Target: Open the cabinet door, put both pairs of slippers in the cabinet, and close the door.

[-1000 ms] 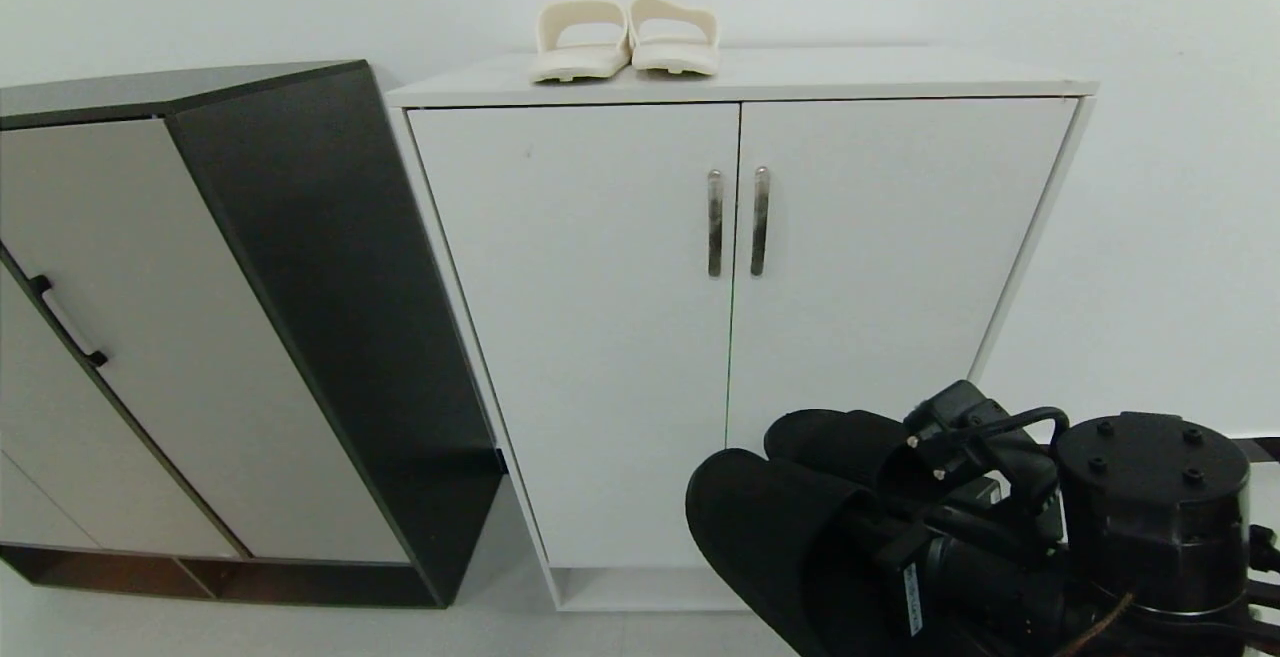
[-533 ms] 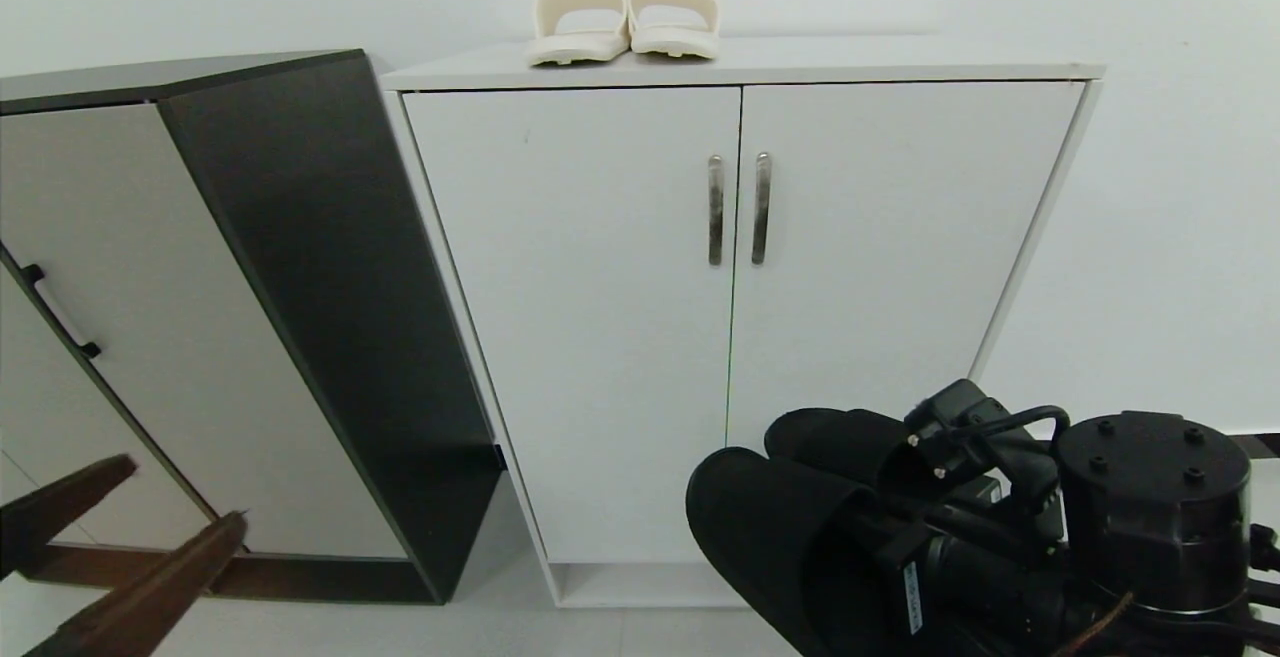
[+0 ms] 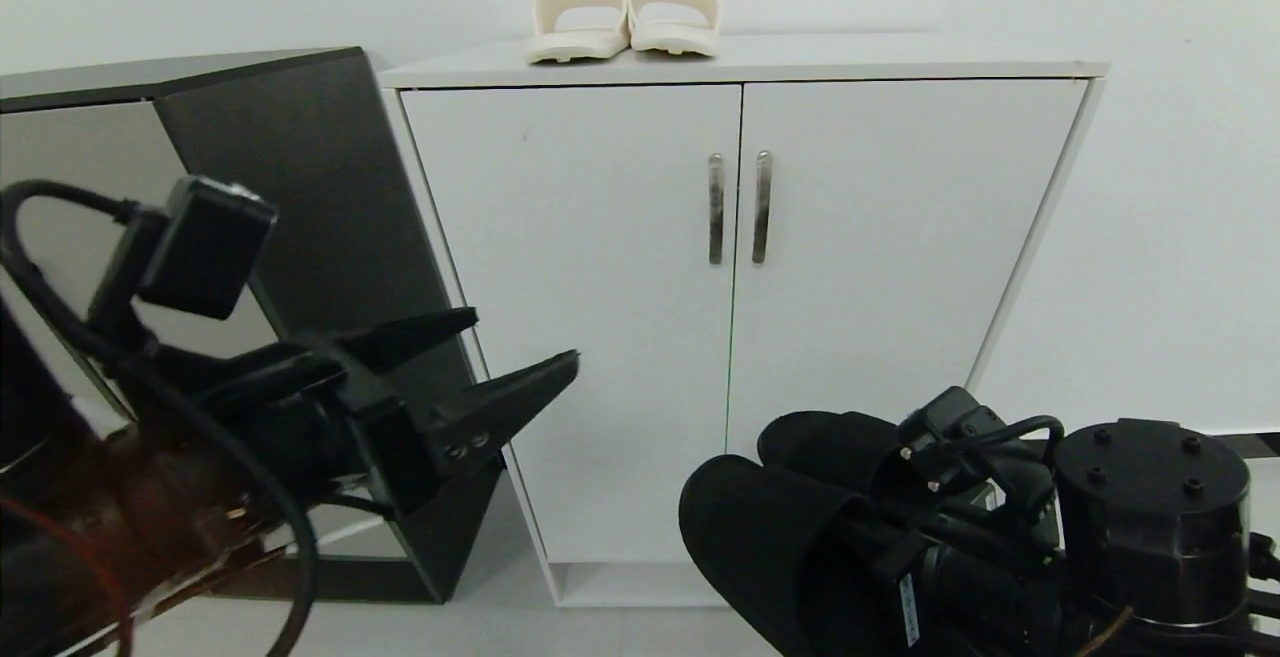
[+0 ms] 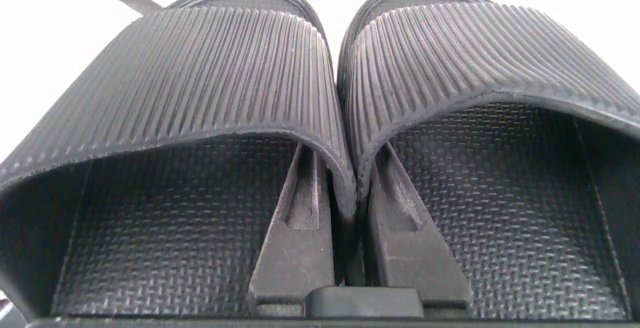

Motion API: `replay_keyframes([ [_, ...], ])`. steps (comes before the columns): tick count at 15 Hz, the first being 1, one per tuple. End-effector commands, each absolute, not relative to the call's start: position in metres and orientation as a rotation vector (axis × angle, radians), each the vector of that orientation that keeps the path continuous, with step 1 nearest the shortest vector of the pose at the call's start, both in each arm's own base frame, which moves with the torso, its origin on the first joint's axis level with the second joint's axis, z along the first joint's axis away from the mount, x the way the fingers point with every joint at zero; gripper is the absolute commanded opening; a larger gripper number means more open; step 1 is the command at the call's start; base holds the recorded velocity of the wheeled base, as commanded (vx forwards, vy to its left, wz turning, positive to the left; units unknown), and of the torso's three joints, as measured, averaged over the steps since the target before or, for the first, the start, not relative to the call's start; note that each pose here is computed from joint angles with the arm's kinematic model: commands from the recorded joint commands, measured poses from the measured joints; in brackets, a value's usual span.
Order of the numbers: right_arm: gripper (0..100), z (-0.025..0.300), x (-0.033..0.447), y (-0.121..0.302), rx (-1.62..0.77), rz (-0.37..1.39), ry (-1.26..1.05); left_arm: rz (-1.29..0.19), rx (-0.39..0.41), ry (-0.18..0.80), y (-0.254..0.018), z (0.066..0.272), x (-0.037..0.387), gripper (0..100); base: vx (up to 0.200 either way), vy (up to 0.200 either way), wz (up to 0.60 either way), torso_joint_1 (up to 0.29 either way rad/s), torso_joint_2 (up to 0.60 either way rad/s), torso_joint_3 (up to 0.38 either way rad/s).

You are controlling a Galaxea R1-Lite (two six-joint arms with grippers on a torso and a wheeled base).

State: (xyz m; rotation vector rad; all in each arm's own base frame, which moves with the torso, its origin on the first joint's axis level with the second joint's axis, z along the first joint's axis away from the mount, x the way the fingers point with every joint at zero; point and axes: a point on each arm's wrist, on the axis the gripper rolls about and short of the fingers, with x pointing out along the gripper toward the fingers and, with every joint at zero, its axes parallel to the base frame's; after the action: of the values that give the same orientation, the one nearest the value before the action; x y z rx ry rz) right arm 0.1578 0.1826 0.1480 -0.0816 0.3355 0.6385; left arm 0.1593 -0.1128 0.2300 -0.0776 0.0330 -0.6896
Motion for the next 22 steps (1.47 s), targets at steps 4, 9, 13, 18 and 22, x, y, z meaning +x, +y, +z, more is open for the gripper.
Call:
replay_keyframes([
  [4, 0, 0.148, 0.158, 0.183, -0.078, 0.64, 0.322, -0.813, -0.072, 0.033, -0.201, 0.245, 0.218, 100, 0.0, 0.0, 0.0, 0.0, 0.0, 0.0],
  [9, 0, 0.149, 0.157, 0.182, -0.076, 0.64, 0.318, -0.947, -0.133, 0.063, -0.246, 0.256, 0.265, 100, 0.0, 0.0, 0.0, 0.0, 0.0, 0.0],
  [13, 0, 0.148, 0.157, 0.182, -0.075, 0.649, 0.321, -1.028, -0.189, 0.128, -0.252, 0.271, 0.288, 100, 0.0, 0.0, 0.0, 0.0, 0.0, 0.0],
  [18, 0, 0.148, 0.156, 0.181, -0.076, 0.652, 0.323, -1.036, -0.24, 0.146, -0.252, 0.284, 0.319, 100, 0.0, 0.0, 0.0, 0.0, 0.0, 0.0],
  [22, 0, 0.15, 0.155, 0.18, -0.074, 0.653, 0.314, -0.959, -0.243, 0.13, -0.258, 0.277, 0.339, 100, 0.0, 0.0, 0.0, 0.0, 0.0, 0.0],
])
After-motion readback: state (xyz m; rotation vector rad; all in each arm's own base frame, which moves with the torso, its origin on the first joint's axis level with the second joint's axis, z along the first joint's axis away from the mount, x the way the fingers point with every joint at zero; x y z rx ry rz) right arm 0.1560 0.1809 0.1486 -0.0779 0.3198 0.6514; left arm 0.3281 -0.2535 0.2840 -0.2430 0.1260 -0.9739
